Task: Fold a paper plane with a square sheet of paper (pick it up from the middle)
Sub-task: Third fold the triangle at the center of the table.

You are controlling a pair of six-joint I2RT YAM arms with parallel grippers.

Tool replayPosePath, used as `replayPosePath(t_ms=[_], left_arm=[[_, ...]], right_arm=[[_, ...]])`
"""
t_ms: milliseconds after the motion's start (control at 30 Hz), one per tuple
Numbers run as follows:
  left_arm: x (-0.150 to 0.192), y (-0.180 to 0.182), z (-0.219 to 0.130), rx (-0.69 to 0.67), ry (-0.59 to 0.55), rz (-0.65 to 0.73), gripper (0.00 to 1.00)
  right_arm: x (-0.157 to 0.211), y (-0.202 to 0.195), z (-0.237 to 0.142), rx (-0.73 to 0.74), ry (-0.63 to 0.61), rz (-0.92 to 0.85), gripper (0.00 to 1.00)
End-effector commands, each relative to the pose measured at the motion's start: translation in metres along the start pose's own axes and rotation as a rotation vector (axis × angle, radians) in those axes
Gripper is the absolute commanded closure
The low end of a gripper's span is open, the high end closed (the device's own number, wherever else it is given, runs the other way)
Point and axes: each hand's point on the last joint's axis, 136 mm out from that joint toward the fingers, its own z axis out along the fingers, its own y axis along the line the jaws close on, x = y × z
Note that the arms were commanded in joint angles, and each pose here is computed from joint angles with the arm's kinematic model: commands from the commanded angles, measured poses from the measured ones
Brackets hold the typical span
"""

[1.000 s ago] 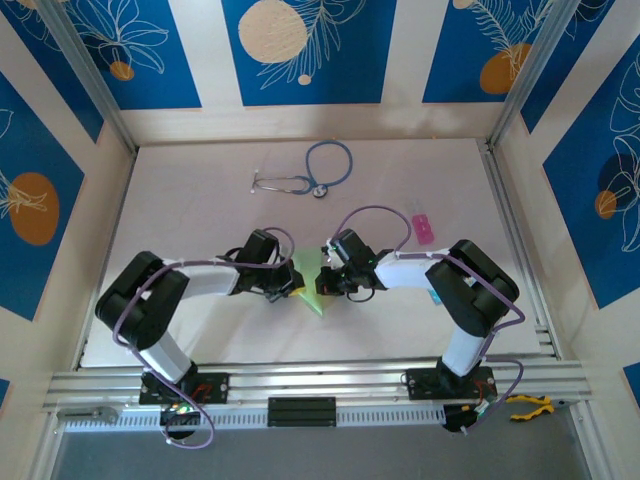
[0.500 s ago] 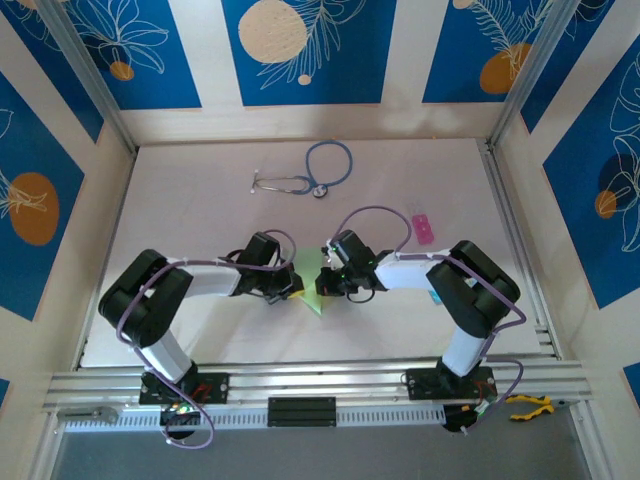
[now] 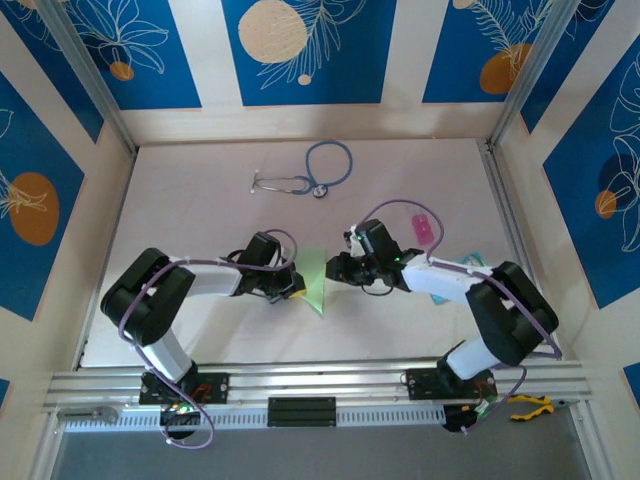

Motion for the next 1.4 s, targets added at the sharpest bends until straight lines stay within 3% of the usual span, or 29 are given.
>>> replayPosePath(t_ms=[0,267,533,1000,1367], left_arm=[[0.013,0.028,0.006,-0.092,0.028,-0.012,0.99],[0.012,0.026,0.004,-0.088,0.02,-0.011,0.99],[0.012,0.027,0.003,-0.084,0.013,-0.017,0.99],[0.011,0.027,0.005,-0.08,0.007,-0.018,0.99],[0.012,0.034,0.008,-0.093,0.01,-0.027,1.0]], right_arm=[[0.027,0.01,-0.001,-0.051,0.096,0.024,0.79],[0.067,0.028,0.027,-0.033,0.238,-0.009,0.93],[0.071,0.028,0.051,0.033,0.297,-0.003,0.95],[0.088,-0.01,0.06,0.168,0.35,0.069,0.95],[0.103,-0.021,0.049,0.143,0.331,0.105,0.94]])
